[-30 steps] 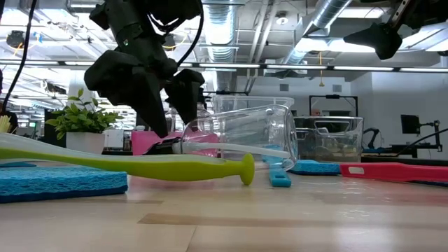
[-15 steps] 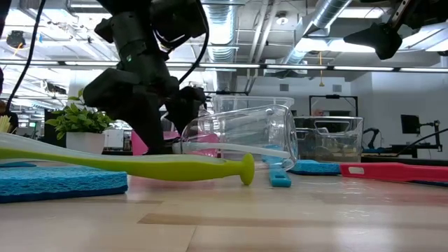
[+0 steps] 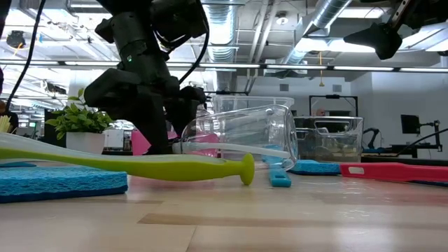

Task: Pick & Place Kitchen Sink Supplies
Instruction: Put the transparent dishwashing liquid dispenser into the red bin

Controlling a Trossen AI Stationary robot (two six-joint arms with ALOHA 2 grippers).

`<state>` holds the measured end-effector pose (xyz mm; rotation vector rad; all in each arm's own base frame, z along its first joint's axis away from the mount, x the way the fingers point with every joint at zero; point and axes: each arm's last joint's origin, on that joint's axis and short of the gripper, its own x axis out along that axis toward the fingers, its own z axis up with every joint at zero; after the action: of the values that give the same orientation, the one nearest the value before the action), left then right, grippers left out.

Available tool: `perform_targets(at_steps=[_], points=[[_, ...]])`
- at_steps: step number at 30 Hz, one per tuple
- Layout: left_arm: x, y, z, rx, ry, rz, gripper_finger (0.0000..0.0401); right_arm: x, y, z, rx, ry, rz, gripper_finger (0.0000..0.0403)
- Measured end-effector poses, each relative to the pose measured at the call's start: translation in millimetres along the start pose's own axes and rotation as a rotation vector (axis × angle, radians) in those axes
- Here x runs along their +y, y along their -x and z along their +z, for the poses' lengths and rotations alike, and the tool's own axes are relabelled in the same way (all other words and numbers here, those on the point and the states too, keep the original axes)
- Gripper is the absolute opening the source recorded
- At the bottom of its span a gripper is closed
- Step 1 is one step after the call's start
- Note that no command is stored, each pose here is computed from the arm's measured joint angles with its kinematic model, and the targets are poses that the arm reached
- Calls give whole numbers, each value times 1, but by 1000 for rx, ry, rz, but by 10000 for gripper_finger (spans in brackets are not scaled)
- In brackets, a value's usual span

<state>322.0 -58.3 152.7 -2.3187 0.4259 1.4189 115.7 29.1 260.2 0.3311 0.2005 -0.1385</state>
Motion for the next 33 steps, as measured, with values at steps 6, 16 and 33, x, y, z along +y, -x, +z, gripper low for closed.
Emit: perform_targets(at_steps=[6, 16, 33], points=[[0, 0, 0, -1, -1, -1, 211, 0, 0, 0, 0, 0, 0, 377], [0, 0, 0, -3, -6, -8, 150, 0, 0, 0, 0, 0, 0, 377], [-1, 2, -1, 7, -32, -38, 145, 0, 0, 0, 0, 0, 0, 377]])
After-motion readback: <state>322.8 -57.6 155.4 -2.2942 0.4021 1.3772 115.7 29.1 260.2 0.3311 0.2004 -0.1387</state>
